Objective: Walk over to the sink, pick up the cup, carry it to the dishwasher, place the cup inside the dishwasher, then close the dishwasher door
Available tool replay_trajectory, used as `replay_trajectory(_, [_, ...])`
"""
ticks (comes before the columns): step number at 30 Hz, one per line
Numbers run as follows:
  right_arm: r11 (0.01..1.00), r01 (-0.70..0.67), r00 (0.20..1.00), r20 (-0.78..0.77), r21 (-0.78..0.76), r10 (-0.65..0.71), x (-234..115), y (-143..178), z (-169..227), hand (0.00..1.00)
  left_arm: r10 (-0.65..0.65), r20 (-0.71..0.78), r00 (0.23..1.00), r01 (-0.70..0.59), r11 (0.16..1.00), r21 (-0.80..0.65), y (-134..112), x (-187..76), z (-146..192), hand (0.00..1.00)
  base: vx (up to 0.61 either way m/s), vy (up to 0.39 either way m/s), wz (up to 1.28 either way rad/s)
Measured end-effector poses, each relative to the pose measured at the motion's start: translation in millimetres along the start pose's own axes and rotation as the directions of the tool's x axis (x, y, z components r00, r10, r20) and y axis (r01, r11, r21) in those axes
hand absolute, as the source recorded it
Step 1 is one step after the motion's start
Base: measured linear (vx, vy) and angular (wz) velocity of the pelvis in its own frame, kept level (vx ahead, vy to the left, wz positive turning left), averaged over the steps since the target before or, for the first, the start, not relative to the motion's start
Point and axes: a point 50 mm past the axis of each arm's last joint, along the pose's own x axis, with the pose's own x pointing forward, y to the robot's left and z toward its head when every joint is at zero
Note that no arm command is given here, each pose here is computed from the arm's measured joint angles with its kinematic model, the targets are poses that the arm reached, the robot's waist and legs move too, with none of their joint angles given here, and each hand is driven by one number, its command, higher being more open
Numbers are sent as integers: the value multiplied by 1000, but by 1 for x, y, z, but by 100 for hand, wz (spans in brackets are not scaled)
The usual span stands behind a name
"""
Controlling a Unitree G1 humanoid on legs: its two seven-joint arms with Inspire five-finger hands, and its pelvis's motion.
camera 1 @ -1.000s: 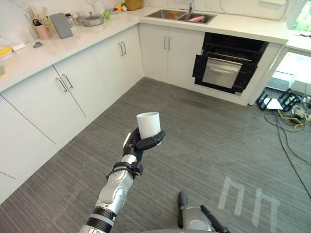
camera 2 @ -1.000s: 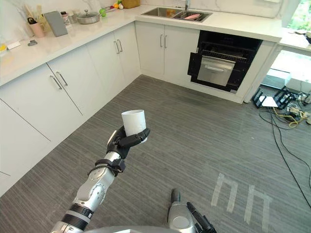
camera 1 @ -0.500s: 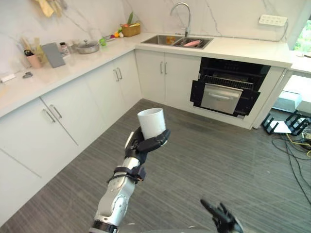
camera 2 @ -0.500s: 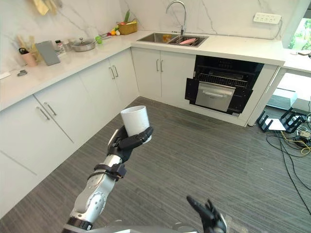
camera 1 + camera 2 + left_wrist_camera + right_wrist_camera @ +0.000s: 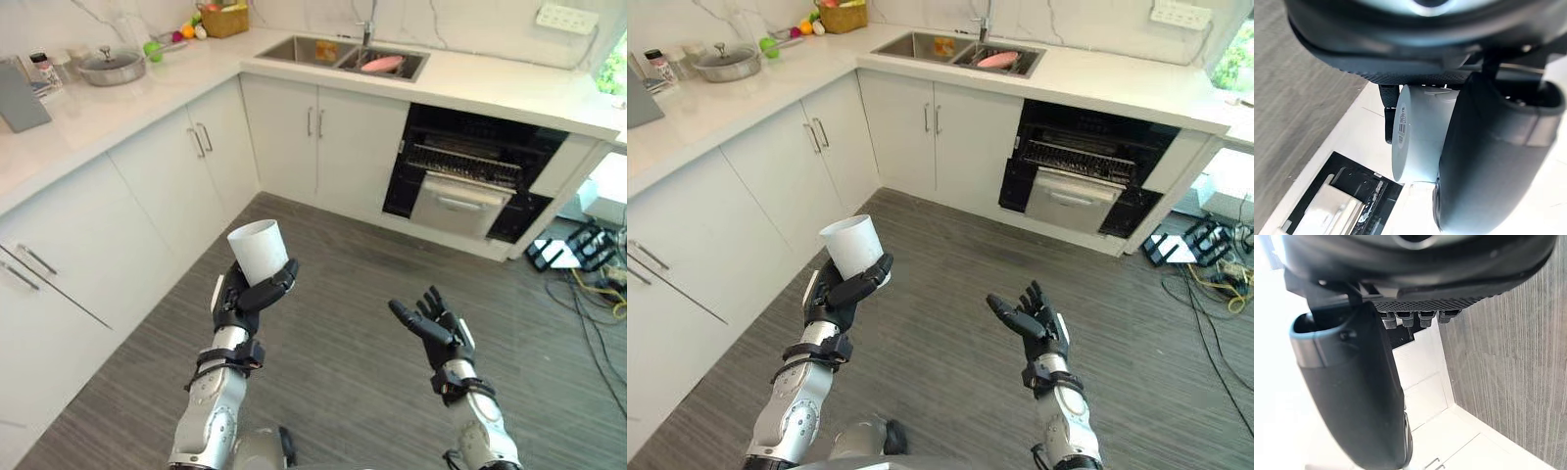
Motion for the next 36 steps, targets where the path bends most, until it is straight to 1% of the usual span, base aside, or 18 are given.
replay_trajectory(3, [999, 28, 999, -40, 35, -27, -11, -1, -16, 100, -27, -6, 1000, 27, 1000, 10, -6, 2, 0, 0, 345, 64, 66])
replay_trajectory(6, [995, 69, 997, -48, 70, -66, -26, -2, -25, 100, -114, -14, 993, 114, 993, 14, -20, 7, -1, 0, 406, -113, 106])
replay_trajectory(8, [992, 87, 996, -10, 90, -86, -36, -2, -20, 100, -187, -36, 982, 188, 982, 14, -31, 7, -5, 0, 362, -229, 90])
replay_trajectory(10, [993, 52, 997, 54, 110, -58, -44, 6, -8, 100, -240, -61, 969, 242, 970, 24, -34, 5, -7, 0, 388, -260, 28])
replay_trajectory(12, [994, 25, 994, 104, 106, -36, -42, 7, 3, 100, -239, -85, 967, 241, 970, 21, -33, 3, -10, 0, 615, -325, -26])
replay_trajectory(13, [994, 26, 992, 119, 102, -39, -40, 4, 8, 100, -247, -104, 963, 250, 968, 11, -36, -1, -15, 0, 576, -244, -45])
replay_trajectory(17, [991, 21, 981, 189, 131, -46, -38, 5, 23, 100, -307, -94, 947, 307, 952, -12, -47, -2, -15, 0, 495, -232, -29])
replay_trajectory(21, [989, -6, 956, 291, 146, -37, -45, 13, 42, 100, -354, -59, 933, 354, 935, -17, -54, -3, -8, 0, 344, -194, -8])
replay_trajectory(25, [991, 2, 947, 318, 137, -46, -51, 10, 47, 100, -333, -28, 942, 332, 942, -54, -53, -10, -6, 0, 376, -75, -41])
replay_trajectory(28, [991, -63, 936, 350, 121, 16, -47, 20, 54, 100, -303, -26, 953, 301, 952, -59, -47, -18, -7, 0, 358, 11, -93])
replay_trajectory(30, [985, -146, 921, 376, 89, 103, -38, 34, 63, 100, -266, -22, 964, 264, 963, -60, -42, -21, -8, 0, 394, 150, -118])
replay_trajectory(32, [982, -175, 910, 391, 69, 135, -33, 38, 69, 100, -252, -28, 967, 250, 967, -60, -40, -23, -10, 0, 362, 215, -98])
replay_trajectory(33, [979, -189, 905, 399, 74, 145, -30, 39, 73, 100, -242, -28, 970, 240, 969, -60, -38, -25, -10, 0, 535, 368, -110])
replay_trajectory(36, [982, -175, 907, 400, 68, 134, -29, 31, 77, 100, -229, -5, 973, 228, 972, -49, -30, -30, -10, 0, 518, 446, -105])
